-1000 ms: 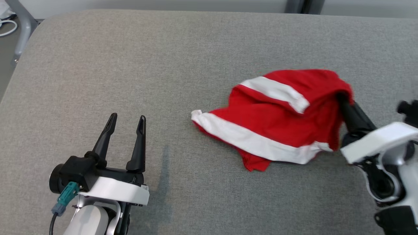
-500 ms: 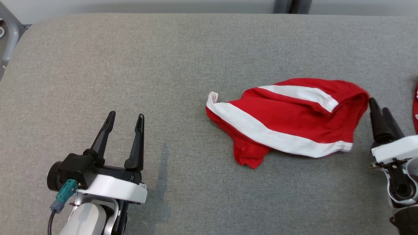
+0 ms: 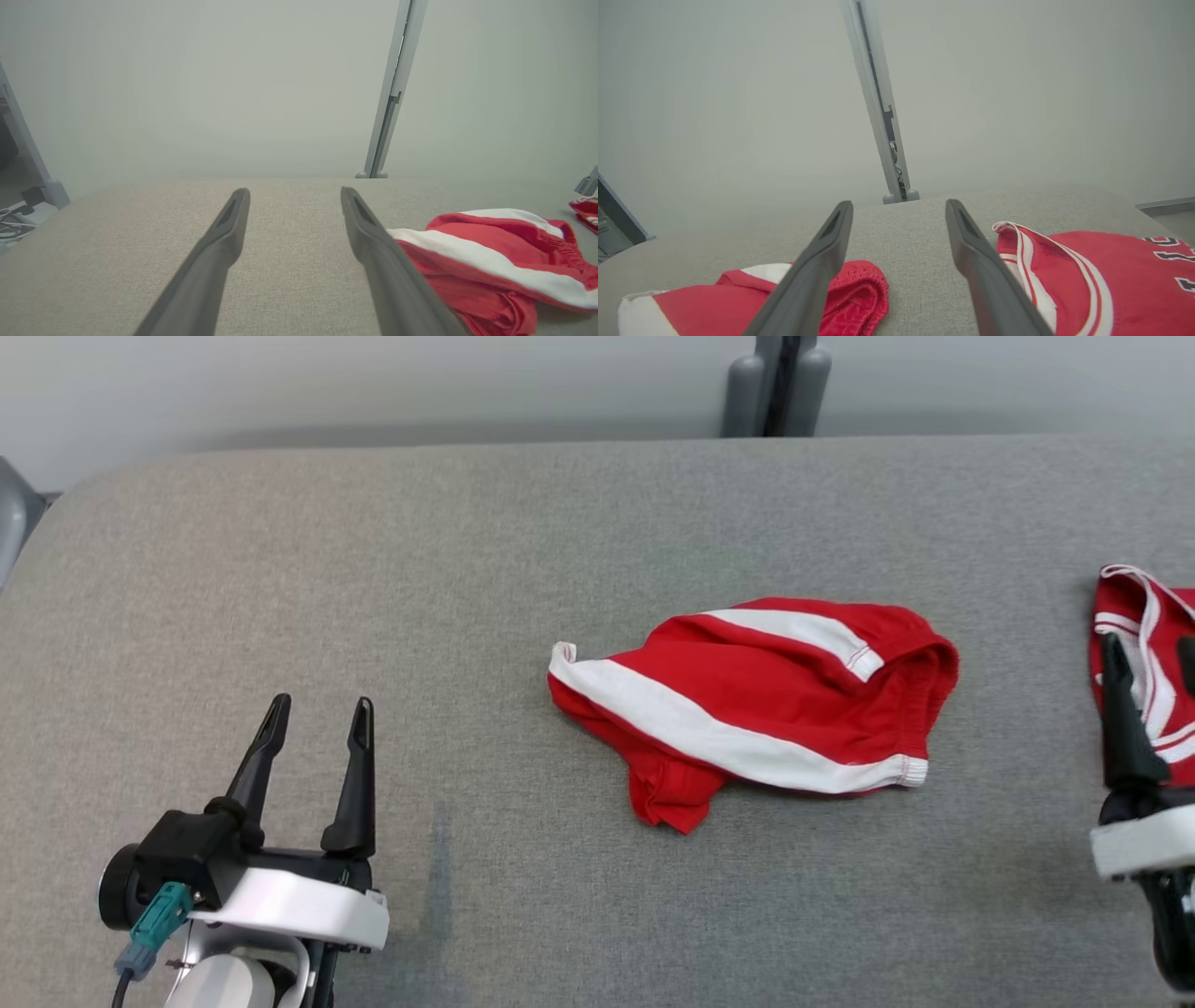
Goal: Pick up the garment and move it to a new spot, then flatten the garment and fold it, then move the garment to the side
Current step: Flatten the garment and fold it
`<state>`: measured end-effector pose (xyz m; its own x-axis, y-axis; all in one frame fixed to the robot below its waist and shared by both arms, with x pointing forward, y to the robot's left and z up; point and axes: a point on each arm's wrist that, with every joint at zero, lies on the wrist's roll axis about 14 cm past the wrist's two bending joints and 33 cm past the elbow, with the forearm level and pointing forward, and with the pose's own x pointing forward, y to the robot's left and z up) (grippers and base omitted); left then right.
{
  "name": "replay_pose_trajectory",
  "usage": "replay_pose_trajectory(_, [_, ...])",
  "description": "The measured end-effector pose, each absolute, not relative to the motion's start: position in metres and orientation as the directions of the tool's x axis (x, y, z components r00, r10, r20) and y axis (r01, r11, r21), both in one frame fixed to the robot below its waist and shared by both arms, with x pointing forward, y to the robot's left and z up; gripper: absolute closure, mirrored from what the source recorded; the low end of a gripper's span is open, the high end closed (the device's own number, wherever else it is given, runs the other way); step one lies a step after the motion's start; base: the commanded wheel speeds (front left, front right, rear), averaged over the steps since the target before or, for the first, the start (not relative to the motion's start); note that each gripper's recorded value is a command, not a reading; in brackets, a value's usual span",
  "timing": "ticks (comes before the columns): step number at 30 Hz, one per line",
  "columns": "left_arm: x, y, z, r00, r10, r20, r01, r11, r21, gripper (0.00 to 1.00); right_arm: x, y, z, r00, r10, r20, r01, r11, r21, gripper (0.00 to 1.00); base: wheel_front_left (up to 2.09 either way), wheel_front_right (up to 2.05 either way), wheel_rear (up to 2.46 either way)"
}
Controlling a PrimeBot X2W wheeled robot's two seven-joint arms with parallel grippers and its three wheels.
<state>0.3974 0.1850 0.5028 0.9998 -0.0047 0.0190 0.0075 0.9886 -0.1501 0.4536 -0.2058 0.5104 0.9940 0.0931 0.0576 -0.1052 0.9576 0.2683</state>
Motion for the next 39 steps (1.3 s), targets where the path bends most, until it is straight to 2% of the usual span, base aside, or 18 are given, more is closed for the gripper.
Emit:
replay_pose_trajectory(7, [0.384,0.181,0.509,0.999,-0.026,0.019,0.029,0.99,-0.139,0.0,0.411,-0.187,0.517,0.992,0.121,0.033,-0.125,0.979,0.161,0.0,0.0,0.0,0.0])
replay_pose_trajectory(13, [0.375,0.179,0.51,0.999,-0.031,0.01,0.032,0.99,-0.138,0.0,0.383,-0.18,0.515,0.994,0.107,-0.003,-0.105,0.981,0.162,0.0,0.0,0.0,0.0])
replay_pose_trajectory(29, [0.378,0.177,0.515,0.999,-0.033,0.008,0.034,0.99,-0.14,0.0,0.382,-0.176,0.518,0.994,0.108,-0.014,-0.105,0.983,0.148,0.0,0.0,0.0,0.0])
replay_pose_trajectory(34, [0.419,0.142,0.542,0.983,-0.171,0.062,0.178,0.973,-0.148,0.0,0.391,-0.173,0.514,0.993,0.116,-0.029,-0.11,0.982,0.153,0.0,0.0,0.0,0.0])
replay_pose_trajectory(39, [0.453,0.101,0.53,0.942,-0.334,-0.031,0.325,0.931,-0.168,0.0,0.394,-0.18,0.505,0.994,0.093,-0.05,-0.085,0.984,0.154,0.0,0.0,0.0,0.0])
